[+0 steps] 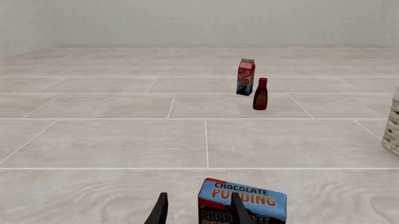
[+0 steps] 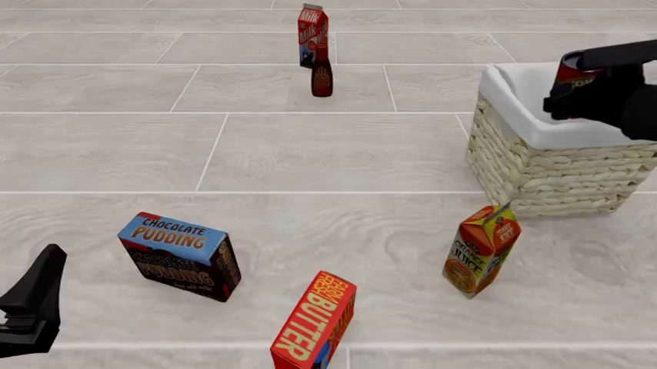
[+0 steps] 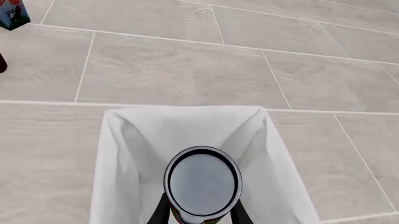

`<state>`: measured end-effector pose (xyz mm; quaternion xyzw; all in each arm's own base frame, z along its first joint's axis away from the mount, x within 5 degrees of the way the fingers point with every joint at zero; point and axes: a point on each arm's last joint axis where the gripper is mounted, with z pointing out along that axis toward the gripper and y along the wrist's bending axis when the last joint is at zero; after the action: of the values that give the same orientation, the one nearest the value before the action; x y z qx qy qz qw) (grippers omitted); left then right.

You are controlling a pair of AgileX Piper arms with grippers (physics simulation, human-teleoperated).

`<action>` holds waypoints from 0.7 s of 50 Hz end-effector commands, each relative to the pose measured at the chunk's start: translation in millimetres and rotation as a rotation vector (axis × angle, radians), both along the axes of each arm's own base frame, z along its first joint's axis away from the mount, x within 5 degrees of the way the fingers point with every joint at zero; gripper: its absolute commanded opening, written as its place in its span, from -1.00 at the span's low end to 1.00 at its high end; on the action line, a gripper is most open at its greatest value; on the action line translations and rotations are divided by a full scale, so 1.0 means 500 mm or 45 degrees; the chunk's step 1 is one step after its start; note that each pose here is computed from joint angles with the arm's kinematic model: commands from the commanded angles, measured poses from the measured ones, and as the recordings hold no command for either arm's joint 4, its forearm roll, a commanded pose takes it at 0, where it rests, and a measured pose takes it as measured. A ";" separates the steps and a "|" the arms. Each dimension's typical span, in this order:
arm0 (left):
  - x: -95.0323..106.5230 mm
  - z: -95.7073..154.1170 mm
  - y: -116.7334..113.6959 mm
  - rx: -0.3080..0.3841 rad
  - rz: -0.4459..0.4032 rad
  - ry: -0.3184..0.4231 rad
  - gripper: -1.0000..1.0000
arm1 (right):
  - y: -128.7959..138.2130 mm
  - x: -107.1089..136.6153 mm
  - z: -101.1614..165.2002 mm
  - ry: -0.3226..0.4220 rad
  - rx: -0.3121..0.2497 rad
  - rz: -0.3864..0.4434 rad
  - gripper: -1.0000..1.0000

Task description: Pick the tomato sauce and place it in the basket.

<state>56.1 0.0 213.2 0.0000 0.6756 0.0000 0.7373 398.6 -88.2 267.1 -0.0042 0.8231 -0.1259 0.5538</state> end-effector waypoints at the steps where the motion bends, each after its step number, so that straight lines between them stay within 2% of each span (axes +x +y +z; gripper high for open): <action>1: 0.000 0.000 0.000 0.000 0.000 0.000 1.00 | -0.005 0.014 -0.010 0.002 0.017 -0.008 -1.00; 21: 0.000 0.000 0.000 0.000 0.000 0.000 1.00 | -0.013 0.017 -0.010 0.001 0.013 -0.018 -1.00; 27: 0.000 0.000 0.000 0.000 0.000 0.000 1.00 | -0.011 0.020 -0.010 0.001 0.038 -0.023 -1.00; 28: 0.000 0.000 0.000 0.000 0.000 0.000 1.00 | -0.013 0.020 -0.010 0.001 0.040 -0.026 1.00; 29: 0.000 0.000 0.000 0.000 0.000 0.000 1.00 | -0.017 0.026 -0.015 0.022 0.065 -0.039 1.00; 35: 0.000 0.000 0.000 0.000 0.000 0.000 1.00 | -0.013 0.025 -0.011 0.004 0.067 -0.035 1.00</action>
<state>56.1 0.0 213.2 0.0000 0.6756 0.0000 0.7373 408.9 -94.4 261.0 0.0115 0.8266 -0.1191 0.5499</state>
